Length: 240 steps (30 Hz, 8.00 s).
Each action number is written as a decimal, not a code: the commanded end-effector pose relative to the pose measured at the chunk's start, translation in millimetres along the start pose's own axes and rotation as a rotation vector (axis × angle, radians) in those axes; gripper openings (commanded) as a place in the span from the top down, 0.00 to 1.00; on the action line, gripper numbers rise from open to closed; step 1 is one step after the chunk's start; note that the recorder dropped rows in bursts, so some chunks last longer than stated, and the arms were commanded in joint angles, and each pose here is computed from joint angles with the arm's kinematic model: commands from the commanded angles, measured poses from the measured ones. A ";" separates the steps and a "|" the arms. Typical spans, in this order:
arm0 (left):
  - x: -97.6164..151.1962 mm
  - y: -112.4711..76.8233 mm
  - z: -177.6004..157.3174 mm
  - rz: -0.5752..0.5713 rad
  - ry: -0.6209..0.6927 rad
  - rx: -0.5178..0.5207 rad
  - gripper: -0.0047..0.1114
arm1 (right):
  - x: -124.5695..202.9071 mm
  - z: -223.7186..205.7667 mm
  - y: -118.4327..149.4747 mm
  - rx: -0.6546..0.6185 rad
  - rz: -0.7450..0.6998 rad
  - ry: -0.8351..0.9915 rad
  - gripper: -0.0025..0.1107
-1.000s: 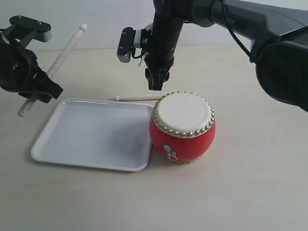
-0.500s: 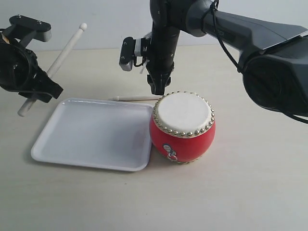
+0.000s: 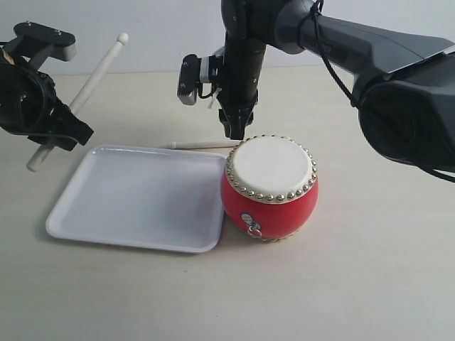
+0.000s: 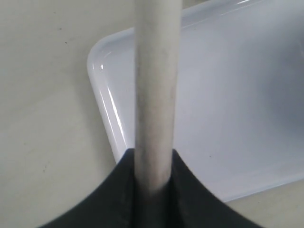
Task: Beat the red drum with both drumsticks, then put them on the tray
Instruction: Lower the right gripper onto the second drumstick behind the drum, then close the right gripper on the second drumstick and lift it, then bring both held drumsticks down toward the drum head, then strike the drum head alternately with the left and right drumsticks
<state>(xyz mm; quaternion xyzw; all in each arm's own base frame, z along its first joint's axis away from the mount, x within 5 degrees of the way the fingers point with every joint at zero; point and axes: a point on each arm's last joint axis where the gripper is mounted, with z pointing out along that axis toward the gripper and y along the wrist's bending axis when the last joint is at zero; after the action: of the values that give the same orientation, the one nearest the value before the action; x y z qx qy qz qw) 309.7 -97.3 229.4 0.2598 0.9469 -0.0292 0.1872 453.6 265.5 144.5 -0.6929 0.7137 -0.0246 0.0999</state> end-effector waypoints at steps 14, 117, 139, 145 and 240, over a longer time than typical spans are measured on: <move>-4.1 -0.5 -1.6 -0.003 -0.026 -0.007 0.96 | 1.4 18.7 2.7 -0.031 -0.015 0.019 0.61; 6.4 -106.5 -16.1 0.239 0.070 0.147 0.96 | 141.8 -206.1 223.4 -0.019 0.841 0.031 0.98; 32.4 -146.8 -13.1 0.247 0.213 0.163 0.96 | 135.6 -168.2 232.4 -0.156 0.890 0.042 0.98; 33.5 -163.3 -18.0 0.311 0.202 0.172 0.96 | 134.8 -170.0 232.2 -0.159 0.892 0.034 0.98; 26.7 -174.8 -58.6 0.322 0.102 0.123 0.96 | 113.6 -187.4 208.1 -0.202 0.914 -0.010 0.98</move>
<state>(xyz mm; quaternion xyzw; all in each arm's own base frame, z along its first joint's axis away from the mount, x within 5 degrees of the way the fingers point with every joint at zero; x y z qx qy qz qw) 179.3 -223.2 282.3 0.4226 0.8971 -0.0407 0.1223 221.7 147.1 243.8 -0.3109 0.9465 0.0832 -0.0254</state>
